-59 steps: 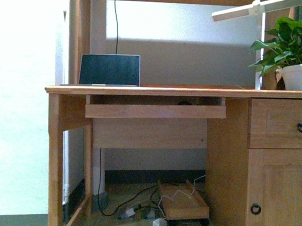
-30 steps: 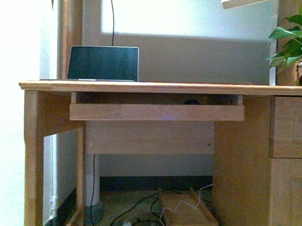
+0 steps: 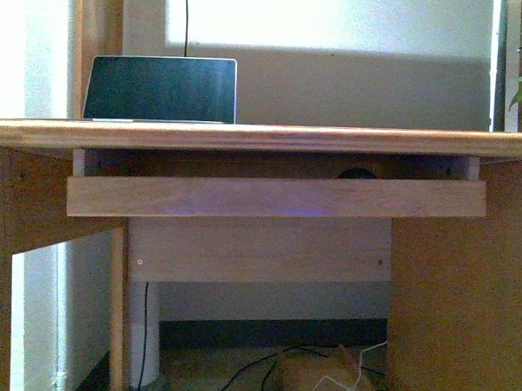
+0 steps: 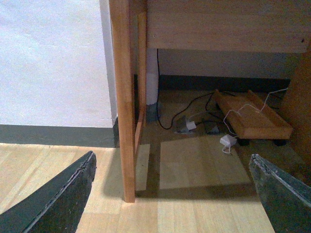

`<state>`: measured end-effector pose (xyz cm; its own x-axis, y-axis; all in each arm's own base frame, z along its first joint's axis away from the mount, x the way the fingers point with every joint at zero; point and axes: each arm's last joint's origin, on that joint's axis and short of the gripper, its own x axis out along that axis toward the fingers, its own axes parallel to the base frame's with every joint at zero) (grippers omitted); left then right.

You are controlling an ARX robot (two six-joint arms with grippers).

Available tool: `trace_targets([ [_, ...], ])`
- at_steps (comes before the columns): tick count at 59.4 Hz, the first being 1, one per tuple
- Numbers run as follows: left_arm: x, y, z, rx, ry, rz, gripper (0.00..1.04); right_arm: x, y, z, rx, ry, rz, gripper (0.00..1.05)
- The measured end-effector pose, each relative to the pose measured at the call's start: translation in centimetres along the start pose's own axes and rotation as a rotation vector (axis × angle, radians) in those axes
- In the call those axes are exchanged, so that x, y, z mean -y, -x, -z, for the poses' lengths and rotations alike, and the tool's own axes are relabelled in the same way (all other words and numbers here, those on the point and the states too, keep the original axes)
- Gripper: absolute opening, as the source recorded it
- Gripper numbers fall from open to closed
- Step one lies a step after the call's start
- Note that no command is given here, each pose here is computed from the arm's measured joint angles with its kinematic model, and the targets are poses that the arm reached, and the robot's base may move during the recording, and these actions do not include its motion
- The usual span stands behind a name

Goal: Place mouse

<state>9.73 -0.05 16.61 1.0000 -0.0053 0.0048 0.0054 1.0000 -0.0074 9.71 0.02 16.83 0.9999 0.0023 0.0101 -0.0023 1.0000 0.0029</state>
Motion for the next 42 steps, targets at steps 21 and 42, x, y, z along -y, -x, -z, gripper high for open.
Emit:
trace_targets([
  [21,0.0,0.0,0.0,0.0,0.0,0.0,0.97,0.0,0.0,0.0,0.0,0.0,-0.002,0.97],
  [42,0.0,0.0,0.0,0.0,0.0,0.0,0.97,0.0,0.0,0.0,0.0,0.0,0.0,0.97],
])
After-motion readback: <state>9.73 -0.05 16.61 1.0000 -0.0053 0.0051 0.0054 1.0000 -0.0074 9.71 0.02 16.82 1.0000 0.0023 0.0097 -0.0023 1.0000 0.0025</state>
